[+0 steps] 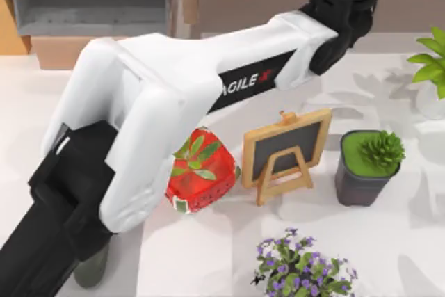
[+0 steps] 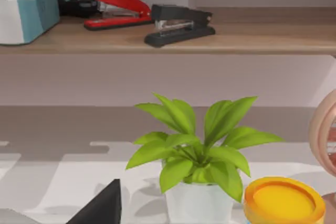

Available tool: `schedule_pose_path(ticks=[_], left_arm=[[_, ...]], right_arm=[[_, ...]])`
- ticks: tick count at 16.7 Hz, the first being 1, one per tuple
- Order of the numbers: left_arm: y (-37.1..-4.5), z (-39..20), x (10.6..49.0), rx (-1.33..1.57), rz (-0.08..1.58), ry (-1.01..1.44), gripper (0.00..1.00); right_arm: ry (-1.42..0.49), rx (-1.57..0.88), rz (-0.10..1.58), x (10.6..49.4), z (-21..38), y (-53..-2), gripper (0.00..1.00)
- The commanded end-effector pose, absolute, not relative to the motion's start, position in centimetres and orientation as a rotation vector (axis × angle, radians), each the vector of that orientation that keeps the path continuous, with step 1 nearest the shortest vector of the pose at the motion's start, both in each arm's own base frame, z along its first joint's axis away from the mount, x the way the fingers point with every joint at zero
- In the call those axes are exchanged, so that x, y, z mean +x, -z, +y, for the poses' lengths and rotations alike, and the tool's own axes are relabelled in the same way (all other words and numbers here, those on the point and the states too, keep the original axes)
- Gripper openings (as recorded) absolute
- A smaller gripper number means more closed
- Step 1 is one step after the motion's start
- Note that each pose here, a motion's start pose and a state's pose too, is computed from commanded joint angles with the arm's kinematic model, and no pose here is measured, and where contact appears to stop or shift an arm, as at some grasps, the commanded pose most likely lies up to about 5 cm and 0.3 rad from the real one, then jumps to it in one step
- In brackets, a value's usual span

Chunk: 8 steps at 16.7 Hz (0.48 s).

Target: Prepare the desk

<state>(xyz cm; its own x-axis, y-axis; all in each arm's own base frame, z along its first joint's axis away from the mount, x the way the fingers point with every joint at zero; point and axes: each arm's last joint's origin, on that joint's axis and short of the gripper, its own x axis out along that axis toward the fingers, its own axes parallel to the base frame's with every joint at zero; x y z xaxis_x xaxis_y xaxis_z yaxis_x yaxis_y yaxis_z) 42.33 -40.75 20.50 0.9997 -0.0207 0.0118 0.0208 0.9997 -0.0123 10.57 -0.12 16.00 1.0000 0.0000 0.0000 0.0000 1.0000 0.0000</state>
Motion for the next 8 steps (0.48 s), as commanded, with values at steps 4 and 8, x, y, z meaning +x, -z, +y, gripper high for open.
schedule_pose_path(ticks=[4,8], left_arm=[[-21.2,-40.7,40.8,-0.012,-0.011,0.021,0.0],[-21.8,-40.7,38.7,-0.012,-0.011,0.022,0.0]], right_arm=[[0.0,0.0,0.0,10.6,-0.1,-16.0,1.0],[0.0,0.0,0.0,10.6,-0.1,-16.0,1.0]])
